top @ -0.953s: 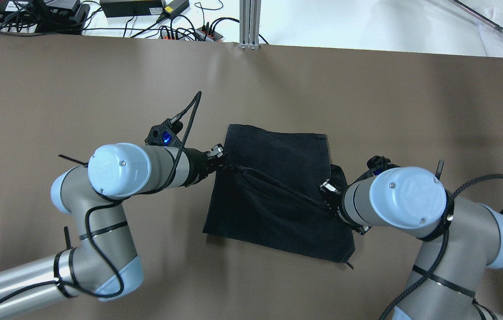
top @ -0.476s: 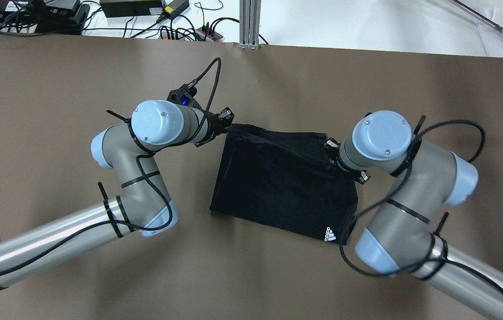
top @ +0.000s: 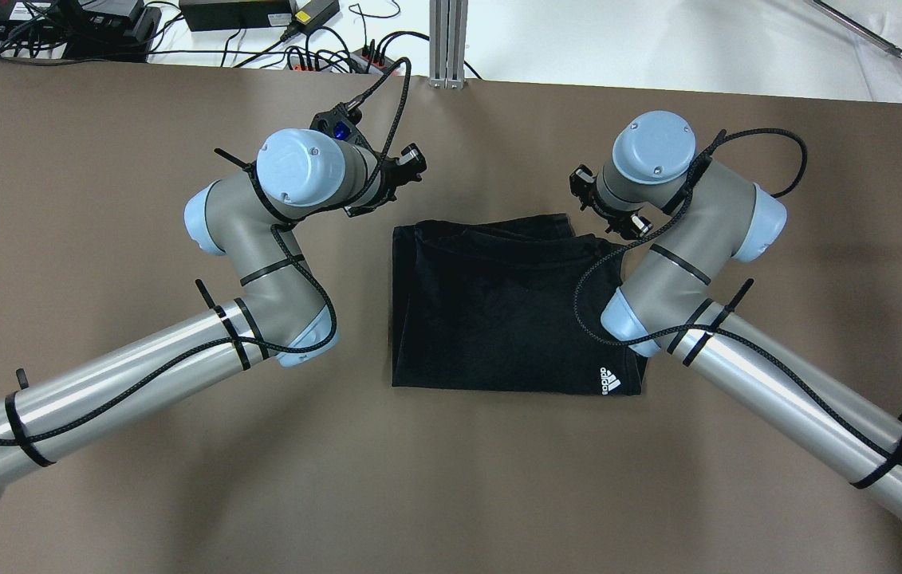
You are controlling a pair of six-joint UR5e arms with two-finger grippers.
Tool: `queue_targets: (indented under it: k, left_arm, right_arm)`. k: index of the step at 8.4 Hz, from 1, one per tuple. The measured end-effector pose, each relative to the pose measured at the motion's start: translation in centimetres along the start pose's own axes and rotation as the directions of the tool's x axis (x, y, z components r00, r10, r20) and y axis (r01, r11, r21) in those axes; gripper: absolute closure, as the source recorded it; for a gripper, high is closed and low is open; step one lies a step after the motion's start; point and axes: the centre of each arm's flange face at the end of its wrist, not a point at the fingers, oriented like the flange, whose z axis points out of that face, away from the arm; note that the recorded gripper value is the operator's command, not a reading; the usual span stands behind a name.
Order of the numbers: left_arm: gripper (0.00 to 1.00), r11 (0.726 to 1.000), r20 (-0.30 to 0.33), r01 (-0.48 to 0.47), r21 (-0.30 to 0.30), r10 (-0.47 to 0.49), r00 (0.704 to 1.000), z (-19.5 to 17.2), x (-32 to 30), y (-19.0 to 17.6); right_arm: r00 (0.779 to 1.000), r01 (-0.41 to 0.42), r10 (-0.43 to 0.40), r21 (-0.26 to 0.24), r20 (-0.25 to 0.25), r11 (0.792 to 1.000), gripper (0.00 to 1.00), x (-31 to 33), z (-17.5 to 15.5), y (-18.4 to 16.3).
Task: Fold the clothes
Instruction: 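Lift the near end with both grippers and fold it away from the robot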
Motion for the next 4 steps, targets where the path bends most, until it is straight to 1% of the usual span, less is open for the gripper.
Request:
queue_targets:
  k: [1, 2, 3, 4]
  left_arm:
    - [0.00, 1.000, -0.005, -0.004, 0.008, 0.004, 1.000, -0.2, 0.4, -0.6]
    - [0.00, 1.000, -0.011, -0.005, 0.013, 0.005, 1.000, -0.5, 0.8, -1.4]
    - [0.00, 1.000, -0.017, -0.004, 0.015, 0.004, 1.000, -0.8, 1.2, -1.8]
    - [0.00, 1.000, -0.025, -0.004, 0.010, 0.004, 1.000, -1.1, 1.7, -1.8]
  right_arm:
    - [1.000, 0.020, -0.020, 0.016, 0.005, 1.000, 0.05, -0.5, -0.3, -2.3]
    - [0.999, 0.048, -0.048, 0.018, 0.008, 0.999, 0.05, -0.5, -0.9, -4.6]
    - [0.997, 0.079, -0.079, -0.006, 0.016, 0.997, 0.05, -0.6, -1.7, -5.6]
    - [0.994, 0.102, -0.101, -0.037, 0.033, 0.994, 0.05, -0.7, -2.6, -5.4]
